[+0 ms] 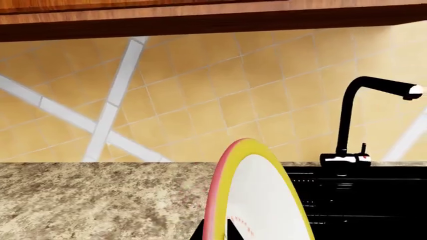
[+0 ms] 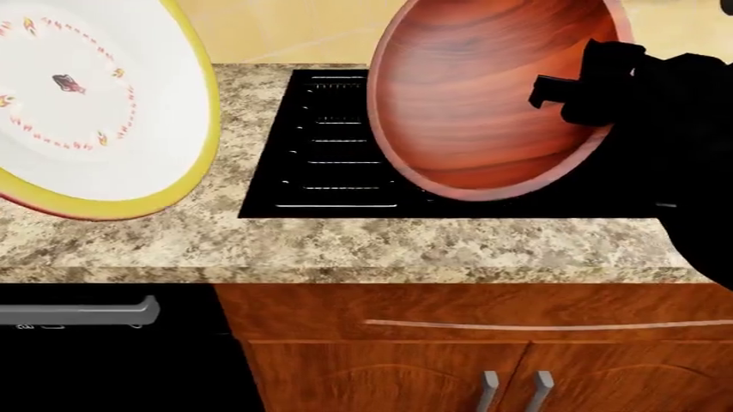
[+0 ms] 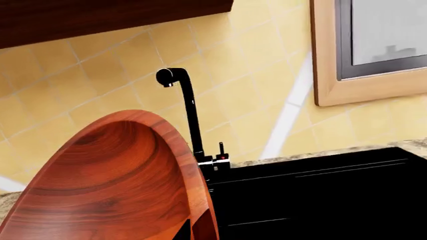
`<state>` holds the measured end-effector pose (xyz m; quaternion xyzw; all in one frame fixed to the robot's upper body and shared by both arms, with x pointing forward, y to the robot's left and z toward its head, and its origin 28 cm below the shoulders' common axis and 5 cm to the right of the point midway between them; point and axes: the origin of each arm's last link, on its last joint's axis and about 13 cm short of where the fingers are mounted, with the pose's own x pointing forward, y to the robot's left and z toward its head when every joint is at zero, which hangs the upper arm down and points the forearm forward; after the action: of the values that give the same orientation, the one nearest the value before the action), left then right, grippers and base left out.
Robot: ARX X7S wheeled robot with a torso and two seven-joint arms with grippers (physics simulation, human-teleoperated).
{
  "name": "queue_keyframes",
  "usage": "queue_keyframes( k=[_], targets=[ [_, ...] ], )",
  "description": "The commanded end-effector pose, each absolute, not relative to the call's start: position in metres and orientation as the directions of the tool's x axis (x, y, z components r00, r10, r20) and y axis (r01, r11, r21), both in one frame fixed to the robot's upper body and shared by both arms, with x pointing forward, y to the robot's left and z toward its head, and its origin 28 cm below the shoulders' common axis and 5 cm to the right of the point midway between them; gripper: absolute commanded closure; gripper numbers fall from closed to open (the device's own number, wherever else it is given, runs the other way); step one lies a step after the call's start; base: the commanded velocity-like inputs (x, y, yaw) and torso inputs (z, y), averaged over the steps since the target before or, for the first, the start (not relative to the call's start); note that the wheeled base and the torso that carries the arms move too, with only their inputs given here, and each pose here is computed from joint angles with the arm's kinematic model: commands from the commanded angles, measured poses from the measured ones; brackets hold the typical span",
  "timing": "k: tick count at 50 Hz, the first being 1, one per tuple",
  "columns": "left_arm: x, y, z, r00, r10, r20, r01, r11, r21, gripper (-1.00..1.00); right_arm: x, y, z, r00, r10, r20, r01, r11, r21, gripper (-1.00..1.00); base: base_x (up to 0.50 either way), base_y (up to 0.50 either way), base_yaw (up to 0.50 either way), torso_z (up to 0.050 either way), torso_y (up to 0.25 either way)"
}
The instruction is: Stack the bowls in the sink.
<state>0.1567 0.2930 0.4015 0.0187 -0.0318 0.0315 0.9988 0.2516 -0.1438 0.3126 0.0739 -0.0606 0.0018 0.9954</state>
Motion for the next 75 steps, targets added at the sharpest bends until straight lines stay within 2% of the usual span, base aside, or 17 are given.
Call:
queue_keyframes(
  k=[1, 28, 44, 75],
  targets=[
    [0.155, 0.295, 0.405, 0.993, 0.08, 0.086, -0.083, 0.996, 0.025, 1.0, 0.242, -0.156, 0.317, 0.986, -0.066, 0.156, 0.039, 0.985, 0.167, 1.0, 0.0, -0.5, 0.0, 0.0, 0.0],
    [0.155, 0.296, 0.406, 0.991, 0.088, 0.098, -0.09, 0.996, 0.015, 1.0, 0.231, -0.169, 0.327, 0.972, -0.138, 0.189, 0.099, 0.974, 0.203, 1.0, 0.0, -0.5, 0.0, 0.0, 0.0],
    [0.154, 0.298, 0.406, 0.99, 0.1, 0.103, -0.101, 0.995, 0.008, 1.0, 0.233, -0.17, 0.327, 0.964, -0.181, 0.195, 0.146, 0.972, 0.184, 1.0, 0.01, -0.04, 0.0, 0.001, 0.001],
    [0.14, 0.318, 0.409, 0.968, 0.223, 0.115, -0.219, 0.975, -0.047, 1.0, 0.235, -0.172, 0.324, 0.962, -0.198, 0.188, 0.164, 0.969, 0.184, 1.0, 0.49, -0.09, 0.0, 0.0, 0.002]
  ],
)
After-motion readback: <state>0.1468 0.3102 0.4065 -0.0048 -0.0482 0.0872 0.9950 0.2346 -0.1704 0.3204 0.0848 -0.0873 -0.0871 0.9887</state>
